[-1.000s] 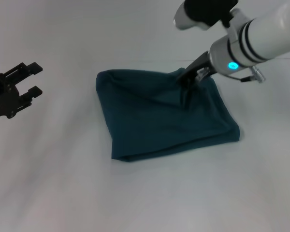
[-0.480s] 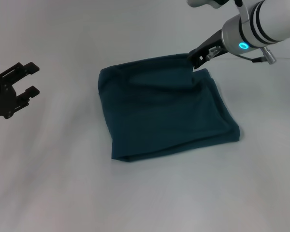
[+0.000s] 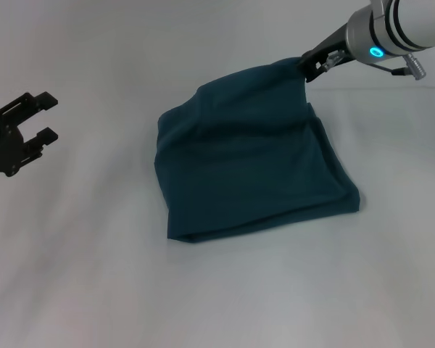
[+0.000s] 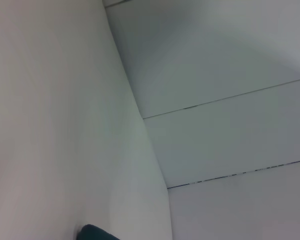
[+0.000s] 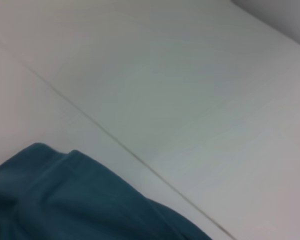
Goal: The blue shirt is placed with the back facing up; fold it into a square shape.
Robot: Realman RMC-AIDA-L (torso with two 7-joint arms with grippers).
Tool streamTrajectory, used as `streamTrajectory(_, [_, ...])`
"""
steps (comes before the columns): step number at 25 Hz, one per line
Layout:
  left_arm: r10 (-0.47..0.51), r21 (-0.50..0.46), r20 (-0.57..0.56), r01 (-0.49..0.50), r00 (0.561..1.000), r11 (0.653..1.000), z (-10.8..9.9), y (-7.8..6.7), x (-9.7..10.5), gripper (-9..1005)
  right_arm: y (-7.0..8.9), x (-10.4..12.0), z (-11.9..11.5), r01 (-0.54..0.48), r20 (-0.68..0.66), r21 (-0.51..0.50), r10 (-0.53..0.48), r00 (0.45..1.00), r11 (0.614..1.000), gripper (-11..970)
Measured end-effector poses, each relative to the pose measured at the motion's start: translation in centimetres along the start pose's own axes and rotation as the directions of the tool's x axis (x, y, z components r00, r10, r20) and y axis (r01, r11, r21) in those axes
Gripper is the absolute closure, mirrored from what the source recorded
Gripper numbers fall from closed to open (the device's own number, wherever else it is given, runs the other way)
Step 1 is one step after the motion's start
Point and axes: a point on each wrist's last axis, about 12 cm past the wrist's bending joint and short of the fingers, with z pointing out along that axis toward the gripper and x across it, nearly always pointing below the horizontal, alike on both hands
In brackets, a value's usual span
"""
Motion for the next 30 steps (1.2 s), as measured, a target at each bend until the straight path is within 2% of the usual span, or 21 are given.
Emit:
streamTrajectory(19, [-0.001, -0.003, 0.006, 0.001, 1.000, 1.000, -0.1, 0.1, 0.0, 241, -0.2, 0.1, 1.1, 0.023, 0.001, 0.059, -0.023, 1.000, 0.998, 960])
streamTrajectory(24, [0.000, -0.003, 0.006, 0.000, 1.000, 1.000, -0.1, 0.1, 0.0, 241, -0.5, 0.5, 1.3, 0.009, -0.004, 0.081, -0.009, 1.000, 0.997, 843])
streamTrajectory(27, [0.000, -0.004, 0.007, 0.001, 1.000, 1.000, -0.1, 0.1, 0.0, 241, -0.8, 0.8, 1.3, -0.024, -0.025, 0.068, 0.026, 0.999, 0.997, 615])
streamTrajectory(30, [0.000, -0.004, 0.007, 0.000, 1.000, 1.000, -0.1, 0.1, 0.0, 241, -1.1, 1.5, 1.0, -0.088, -0.067, 0.025, 0.089, 0.994, 0.996, 502])
